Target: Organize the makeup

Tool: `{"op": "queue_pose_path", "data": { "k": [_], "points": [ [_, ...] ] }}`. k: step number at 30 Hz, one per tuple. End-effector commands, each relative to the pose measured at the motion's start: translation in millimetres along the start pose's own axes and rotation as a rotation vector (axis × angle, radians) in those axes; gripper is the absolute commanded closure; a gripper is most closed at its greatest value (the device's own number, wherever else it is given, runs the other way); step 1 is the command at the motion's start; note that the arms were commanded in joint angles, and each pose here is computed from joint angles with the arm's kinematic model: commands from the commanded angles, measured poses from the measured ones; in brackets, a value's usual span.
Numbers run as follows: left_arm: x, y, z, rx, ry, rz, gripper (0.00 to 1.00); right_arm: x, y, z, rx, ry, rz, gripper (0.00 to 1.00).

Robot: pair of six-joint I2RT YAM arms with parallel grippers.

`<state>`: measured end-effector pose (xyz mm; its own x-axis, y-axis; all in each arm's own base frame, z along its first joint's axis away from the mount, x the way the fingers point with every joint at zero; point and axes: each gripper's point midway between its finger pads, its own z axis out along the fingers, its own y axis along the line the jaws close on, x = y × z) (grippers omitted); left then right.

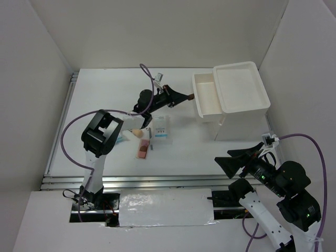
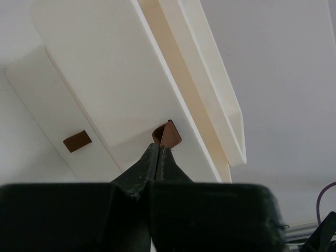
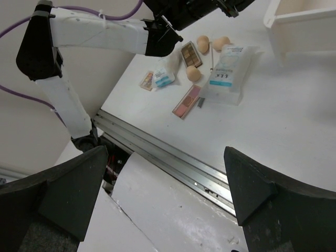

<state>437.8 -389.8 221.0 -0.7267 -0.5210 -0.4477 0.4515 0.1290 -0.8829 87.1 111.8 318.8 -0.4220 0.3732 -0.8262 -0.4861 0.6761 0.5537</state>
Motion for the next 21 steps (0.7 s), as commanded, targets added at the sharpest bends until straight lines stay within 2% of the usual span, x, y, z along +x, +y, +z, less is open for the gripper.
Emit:
{"op": "queue_pose_path", "data": {
  "k": [1, 2, 3, 4, 5, 6, 8, 10, 12, 13, 14, 15, 17, 18, 19, 21],
  "points": [
    [-15, -34, -8, 0.069, -0.028, 0.110, 0.91, -11, 7, 4, -0.031, -0.036, -0.006, 0.00],
    [-15, -38, -10, 0.072, -0.026, 0.117, 0.82, -11, 8, 5, -0.037, -0.036, -0.007, 0.00],
    [-14, -38, -12, 0.069, -0.023, 0.118, 0.49, -10, 9, 5, -0.044, -0.029, -0.008, 0.00],
    [-15, -40, -14, 0.065, -0.023, 0.120, 0.30, -9, 8, 7, -0.040, -0.025, -0.010, 0.00],
    [-15, -46, -18, 0.067, -0.026, 0.127, 0.04, -9, 8, 9, -0.040, -0.020, -0.011, 0.00],
    [-15, -45, -20, 0.051, -0.026, 0.139, 0.00, -8, 7, 11, -0.039, -0.012, -0.010, 0.00],
    [-23, -54, -30, 0.022, -0.053, 0.162, 0.01, -8, 7, 15, -0.040, -0.008, -0.011, 0.00],
    [-24, -43, -39, -0.078, -0.048, 0.190, 0.01, -6, 7, 20, -0.048, 0.005, -0.007, 0.00],
    [-44, -42, -54, -0.191, -0.111, 0.247, 0.01, -6, 8, 24, -0.060, 0.009, -0.006, 0.00],
    [-38, -16, -68, -0.343, -0.073, 0.218, 0.00, -4, 9, 27, -0.067, 0.017, -0.003, 0.00],
    [-63, -17, -80, -0.460, -0.155, 0.291, 0.01, -4, 9, 30, -0.073, 0.017, -0.002, 0.00],
    [-52, 9, -110, -0.669, -0.101, 0.263, 0.01, -5, 10, 32, -0.081, 0.014, -0.002, 0.00],
    [-68, 18, -138, -0.869, -0.136, 0.296, 0.01, -5, 9, 36, -0.084, 0.012, 0.003, 0.00],
    [-84, 28, -162, -1.023, -0.209, 0.328, 0.00, -2, 7, 39, -0.082, 0.018, 0.011, 0.00],
    [-78, 40, -193, -1.185, -0.174, 0.329, 0.01, -1, 8, 41, -0.090, 0.022, 0.013, 0.00],
    [-95, 42, -221, -1.346, -0.228, 0.353, 0.00, 0, 7, 45, -0.092, 0.025, 0.018, 0.00]
  ]
}}
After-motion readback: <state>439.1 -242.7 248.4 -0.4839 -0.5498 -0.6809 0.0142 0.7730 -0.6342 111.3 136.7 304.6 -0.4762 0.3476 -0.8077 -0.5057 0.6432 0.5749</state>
